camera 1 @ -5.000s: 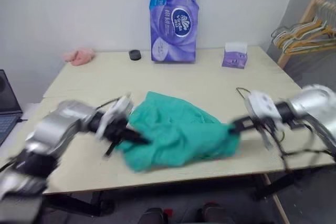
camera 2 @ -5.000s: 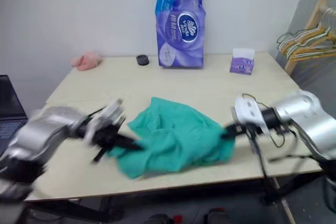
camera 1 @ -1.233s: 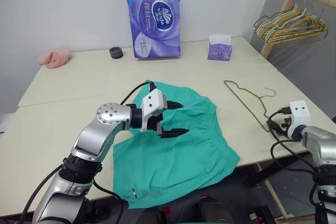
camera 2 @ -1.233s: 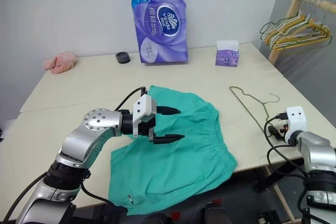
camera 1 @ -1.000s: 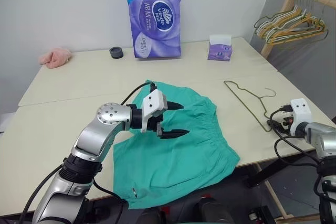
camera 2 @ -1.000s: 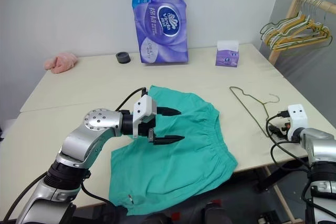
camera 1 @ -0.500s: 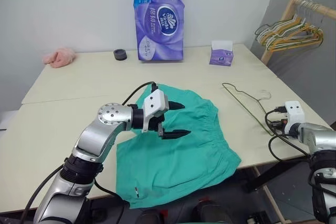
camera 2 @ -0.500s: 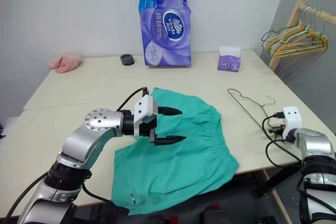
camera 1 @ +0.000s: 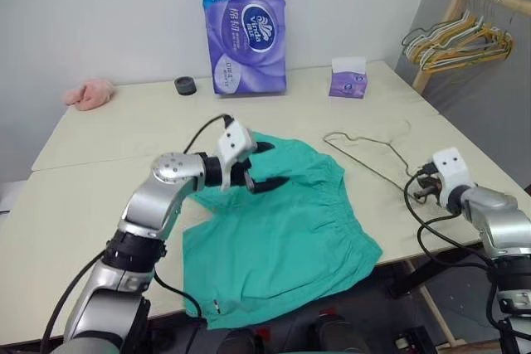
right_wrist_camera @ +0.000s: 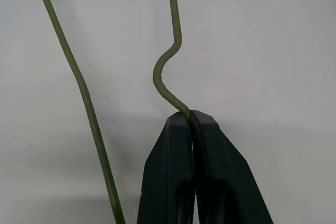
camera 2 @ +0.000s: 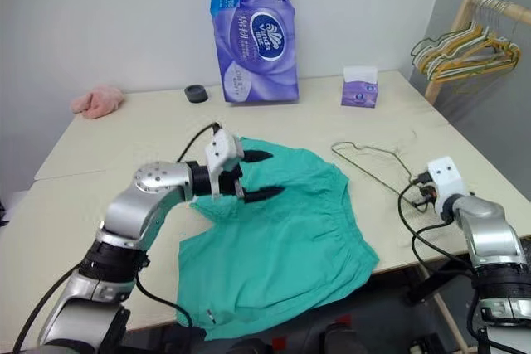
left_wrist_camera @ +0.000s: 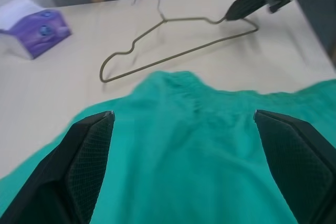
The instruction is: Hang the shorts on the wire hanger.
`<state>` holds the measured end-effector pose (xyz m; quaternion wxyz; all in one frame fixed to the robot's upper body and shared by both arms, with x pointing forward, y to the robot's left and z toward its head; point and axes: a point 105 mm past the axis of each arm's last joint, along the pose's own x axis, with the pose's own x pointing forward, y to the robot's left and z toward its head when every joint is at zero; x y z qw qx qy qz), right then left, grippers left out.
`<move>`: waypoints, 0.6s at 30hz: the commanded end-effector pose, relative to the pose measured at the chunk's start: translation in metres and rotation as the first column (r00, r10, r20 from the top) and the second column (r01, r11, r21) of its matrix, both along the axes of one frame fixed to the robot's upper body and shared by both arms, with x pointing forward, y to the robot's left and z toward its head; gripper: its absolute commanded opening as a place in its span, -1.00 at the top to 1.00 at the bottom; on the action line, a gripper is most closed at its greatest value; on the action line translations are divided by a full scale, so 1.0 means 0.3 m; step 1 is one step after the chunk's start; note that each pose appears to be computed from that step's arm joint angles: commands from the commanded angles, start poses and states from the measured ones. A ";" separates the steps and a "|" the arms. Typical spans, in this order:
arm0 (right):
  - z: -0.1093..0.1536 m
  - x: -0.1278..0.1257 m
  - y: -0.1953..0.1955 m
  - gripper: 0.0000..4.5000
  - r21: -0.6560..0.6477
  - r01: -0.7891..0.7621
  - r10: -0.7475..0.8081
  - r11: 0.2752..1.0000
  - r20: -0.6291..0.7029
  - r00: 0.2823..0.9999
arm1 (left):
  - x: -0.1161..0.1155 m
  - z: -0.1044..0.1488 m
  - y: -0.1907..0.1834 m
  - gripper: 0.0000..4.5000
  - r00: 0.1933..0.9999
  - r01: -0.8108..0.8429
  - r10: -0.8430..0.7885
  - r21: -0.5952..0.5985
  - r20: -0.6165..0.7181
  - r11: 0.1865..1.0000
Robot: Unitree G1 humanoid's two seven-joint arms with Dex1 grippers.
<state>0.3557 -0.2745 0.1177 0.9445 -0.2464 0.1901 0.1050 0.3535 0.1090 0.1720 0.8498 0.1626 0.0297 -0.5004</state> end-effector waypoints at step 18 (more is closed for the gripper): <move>0.293 -0.089 0.411 0.99 -0.659 -0.412 0.711 0.630 0.274 0.648 | 0.035 0.050 0.187 -1.00 0.956 0.053 -0.048 0.010 -0.288 0.999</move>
